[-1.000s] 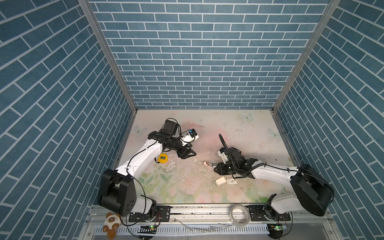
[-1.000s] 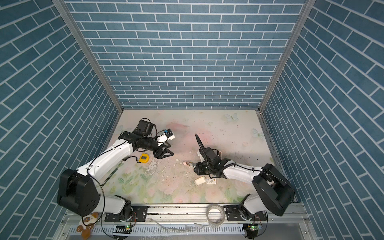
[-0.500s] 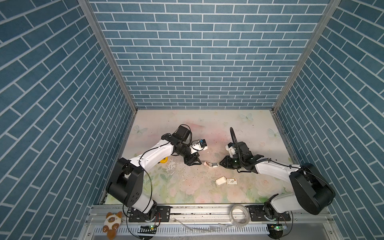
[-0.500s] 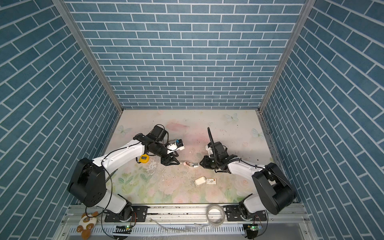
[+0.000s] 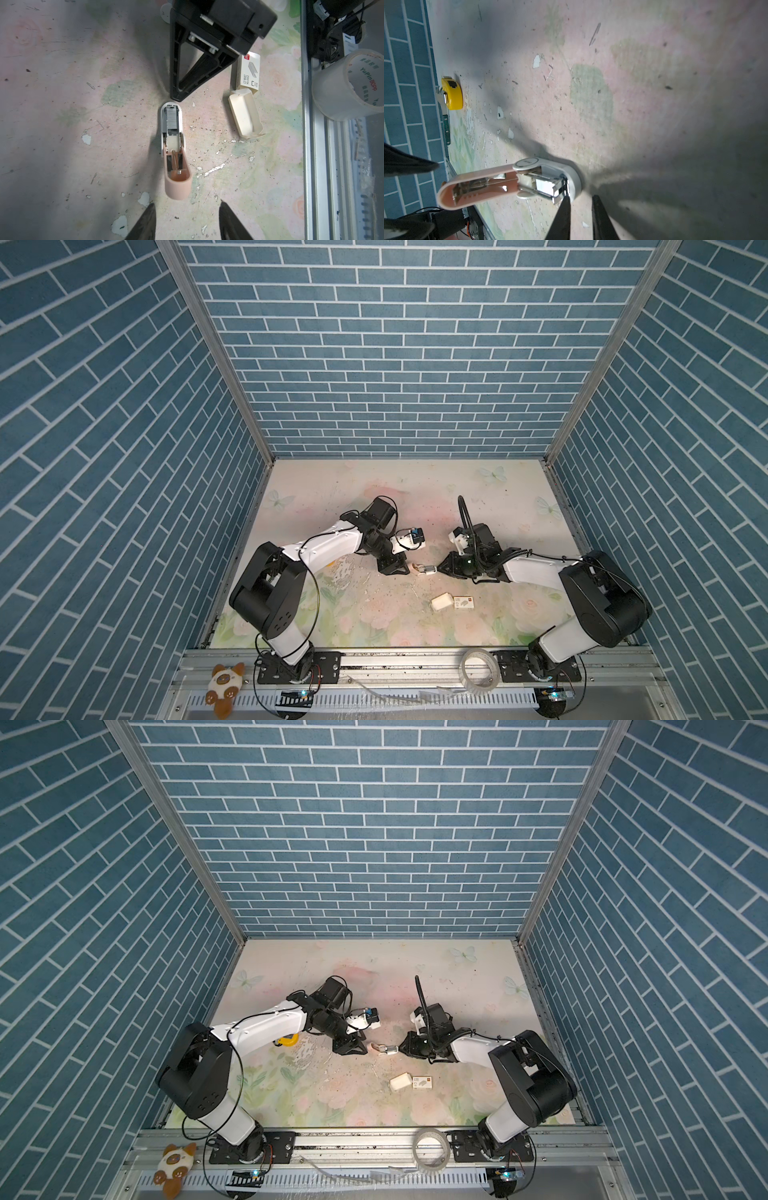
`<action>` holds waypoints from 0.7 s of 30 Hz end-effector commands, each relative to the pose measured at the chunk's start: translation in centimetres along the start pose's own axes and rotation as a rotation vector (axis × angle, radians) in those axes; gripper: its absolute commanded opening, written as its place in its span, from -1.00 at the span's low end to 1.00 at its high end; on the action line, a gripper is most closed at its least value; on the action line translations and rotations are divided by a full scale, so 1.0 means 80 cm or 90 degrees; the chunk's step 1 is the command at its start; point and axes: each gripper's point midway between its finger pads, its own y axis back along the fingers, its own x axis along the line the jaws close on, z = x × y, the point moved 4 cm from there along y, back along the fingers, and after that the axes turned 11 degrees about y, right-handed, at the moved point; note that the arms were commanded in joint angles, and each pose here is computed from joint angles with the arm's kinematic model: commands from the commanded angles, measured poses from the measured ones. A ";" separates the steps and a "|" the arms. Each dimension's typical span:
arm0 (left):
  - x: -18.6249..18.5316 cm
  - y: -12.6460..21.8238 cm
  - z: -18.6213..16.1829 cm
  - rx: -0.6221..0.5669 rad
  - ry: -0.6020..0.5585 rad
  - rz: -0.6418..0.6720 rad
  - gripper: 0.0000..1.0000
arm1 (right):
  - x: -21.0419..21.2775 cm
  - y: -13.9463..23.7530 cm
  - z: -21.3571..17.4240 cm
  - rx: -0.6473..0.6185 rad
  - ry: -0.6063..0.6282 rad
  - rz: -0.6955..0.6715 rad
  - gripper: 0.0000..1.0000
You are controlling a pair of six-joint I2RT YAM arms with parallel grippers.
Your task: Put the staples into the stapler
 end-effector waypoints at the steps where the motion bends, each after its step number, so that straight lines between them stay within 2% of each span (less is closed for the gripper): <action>1: -0.001 -0.010 0.000 0.020 -0.025 0.008 -0.05 | 0.004 -0.001 0.010 -0.010 0.020 0.023 -0.58; 15: 0.000 -0.008 0.004 0.019 -0.024 0.030 -0.14 | 0.004 0.001 0.015 -0.005 0.023 0.028 -0.60; 21: -0.006 -0.001 0.002 0.016 -0.031 0.035 -0.03 | 0.007 0.001 0.027 -0.005 0.034 0.024 -0.60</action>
